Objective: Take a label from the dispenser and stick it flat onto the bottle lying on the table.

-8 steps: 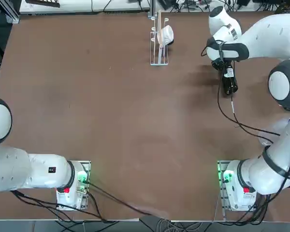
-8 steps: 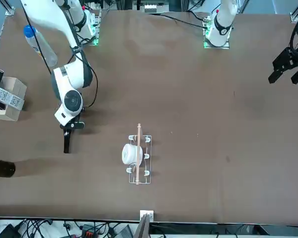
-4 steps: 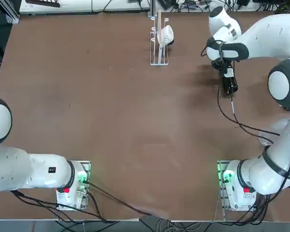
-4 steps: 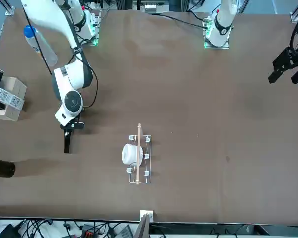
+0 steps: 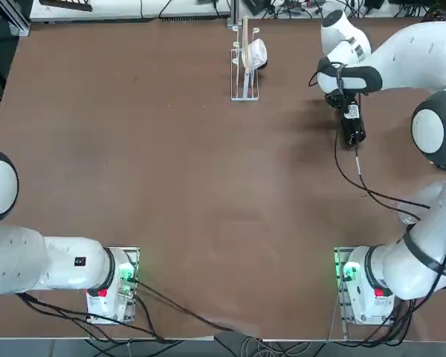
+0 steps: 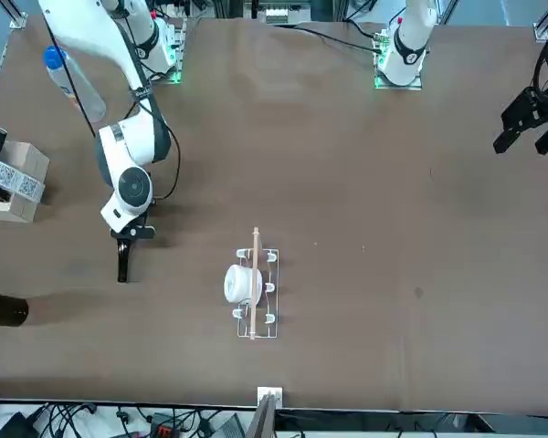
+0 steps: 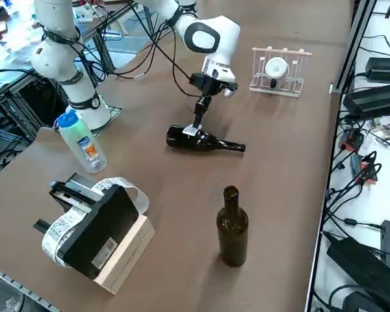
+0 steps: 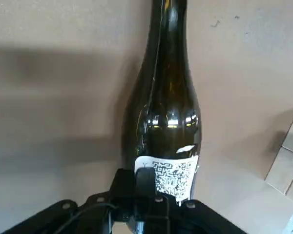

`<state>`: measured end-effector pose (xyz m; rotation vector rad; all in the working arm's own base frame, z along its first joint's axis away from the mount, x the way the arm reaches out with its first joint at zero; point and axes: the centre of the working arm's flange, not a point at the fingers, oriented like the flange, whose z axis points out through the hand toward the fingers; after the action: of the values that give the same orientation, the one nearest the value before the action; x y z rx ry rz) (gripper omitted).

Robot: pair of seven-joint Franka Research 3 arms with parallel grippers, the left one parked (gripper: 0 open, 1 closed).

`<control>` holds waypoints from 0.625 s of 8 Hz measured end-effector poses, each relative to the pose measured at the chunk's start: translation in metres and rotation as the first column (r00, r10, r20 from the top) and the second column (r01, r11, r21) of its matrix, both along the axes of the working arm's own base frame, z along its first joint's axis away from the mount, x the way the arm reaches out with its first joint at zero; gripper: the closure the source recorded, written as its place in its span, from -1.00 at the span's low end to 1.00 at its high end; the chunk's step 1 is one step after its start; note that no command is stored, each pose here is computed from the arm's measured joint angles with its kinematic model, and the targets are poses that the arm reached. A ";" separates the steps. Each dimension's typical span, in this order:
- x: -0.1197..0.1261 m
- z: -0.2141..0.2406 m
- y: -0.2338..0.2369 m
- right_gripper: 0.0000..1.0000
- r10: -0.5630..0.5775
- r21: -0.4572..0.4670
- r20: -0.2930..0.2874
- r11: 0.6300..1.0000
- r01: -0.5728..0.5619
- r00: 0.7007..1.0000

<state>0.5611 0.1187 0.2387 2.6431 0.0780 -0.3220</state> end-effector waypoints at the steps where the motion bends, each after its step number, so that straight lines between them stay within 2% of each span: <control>1: 0.000 0.000 0.000 0.92 -0.001 0.000 0.000 1.000 0.001 1.000; 3: 0.000 -0.001 0.000 0.89 -0.002 0.000 0.001 1.000 0.002 1.000; 5: 0.000 -0.005 0.000 0.67 -0.002 -0.002 -0.005 1.000 0.002 1.000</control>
<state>0.5609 0.1187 0.2332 2.6409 0.0767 -0.3289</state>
